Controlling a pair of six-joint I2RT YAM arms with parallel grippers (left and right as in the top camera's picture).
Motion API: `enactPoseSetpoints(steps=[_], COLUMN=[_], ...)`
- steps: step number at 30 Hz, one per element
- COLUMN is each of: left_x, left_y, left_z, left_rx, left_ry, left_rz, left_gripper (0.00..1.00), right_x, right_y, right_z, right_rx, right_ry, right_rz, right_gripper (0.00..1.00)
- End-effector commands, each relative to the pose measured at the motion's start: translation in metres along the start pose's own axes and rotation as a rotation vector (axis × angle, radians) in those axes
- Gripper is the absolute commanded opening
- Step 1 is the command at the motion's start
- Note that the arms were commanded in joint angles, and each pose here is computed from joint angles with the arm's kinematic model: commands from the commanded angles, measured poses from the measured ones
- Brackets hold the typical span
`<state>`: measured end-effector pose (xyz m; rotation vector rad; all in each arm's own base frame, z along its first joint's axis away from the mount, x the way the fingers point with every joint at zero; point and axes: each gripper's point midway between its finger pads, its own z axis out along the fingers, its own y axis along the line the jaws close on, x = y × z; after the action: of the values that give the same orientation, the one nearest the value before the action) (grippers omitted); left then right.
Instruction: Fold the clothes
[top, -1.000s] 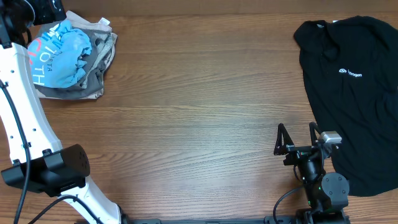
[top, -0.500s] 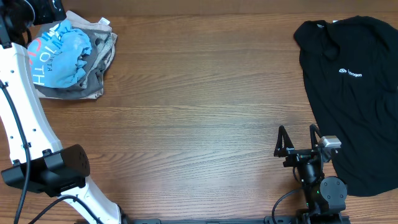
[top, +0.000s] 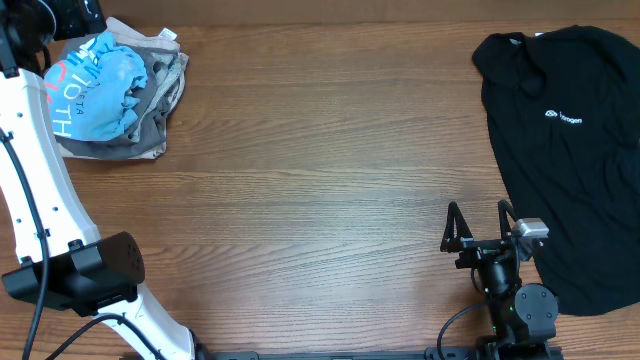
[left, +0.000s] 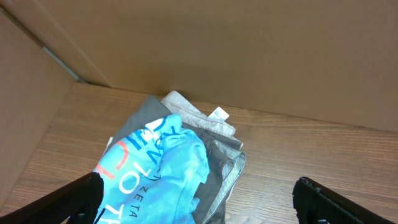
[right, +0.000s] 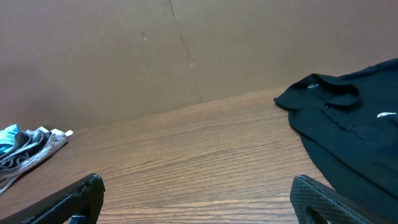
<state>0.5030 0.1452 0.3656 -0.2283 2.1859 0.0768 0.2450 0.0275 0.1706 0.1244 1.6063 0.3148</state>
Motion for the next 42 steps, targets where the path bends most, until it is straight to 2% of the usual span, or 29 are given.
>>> enactPoseSetpoints(steps=[1, 5, 11, 16, 19, 22, 29, 34, 42], left_x=[0.0, -0.006, -0.016, -0.026, -0.02, -0.006, 0.048, 0.124, 0.219], left_y=[-0.003, -0.01, -0.029, -0.038, -0.046, -0.052, -0.066, -0.086, -0.101], left_z=[-0.001, -0.024, -0.125, -0.23, -0.291, -0.318, -0.297, -0.253, -0.196], left_rx=[0.005, 0.011, 0.024, 0.018, 0.025, 0.034, 0.111, 0.237, 0.309], left_ry=[-0.002, -0.025, -0.111, -0.288, -0.39, -0.448, -0.598, -0.634, -0.686], left_rz=[-0.01, -0.002, 0.018, 0.037, 0.058, 0.078, 0.121, 0.169, 0.204], left_gripper=[1.0, 1.0, 1.0, 1.0, 1.0, 1.0, 1.0, 1.0, 1.0], right_x=[0.0, 0.0, 0.0, 0.0, 0.0, 0.0, 0.0, 0.0, 0.0], right_y=[-0.001, -0.001, -0.001, -0.001, -0.001, -0.001, -0.001, -0.001, -0.001], right_z=[0.0, 0.0, 0.0, 0.0, 0.0, 0.0, 0.0, 0.0, 0.0], right_rx=[0.003, 0.003, 0.003, 0.003, 0.003, 0.003, 0.003, 0.003, 0.003], right_ry=[-0.011, -0.011, -0.011, -0.011, -0.011, -0.011, -0.011, -0.011, -0.011], right_rz=[0.001, 0.001, 0.001, 0.001, 0.001, 0.001, 0.001, 0.001, 0.001], right_gripper=[1.0, 1.0, 1.0, 1.0, 1.0, 1.0, 1.0, 1.0, 1.0])
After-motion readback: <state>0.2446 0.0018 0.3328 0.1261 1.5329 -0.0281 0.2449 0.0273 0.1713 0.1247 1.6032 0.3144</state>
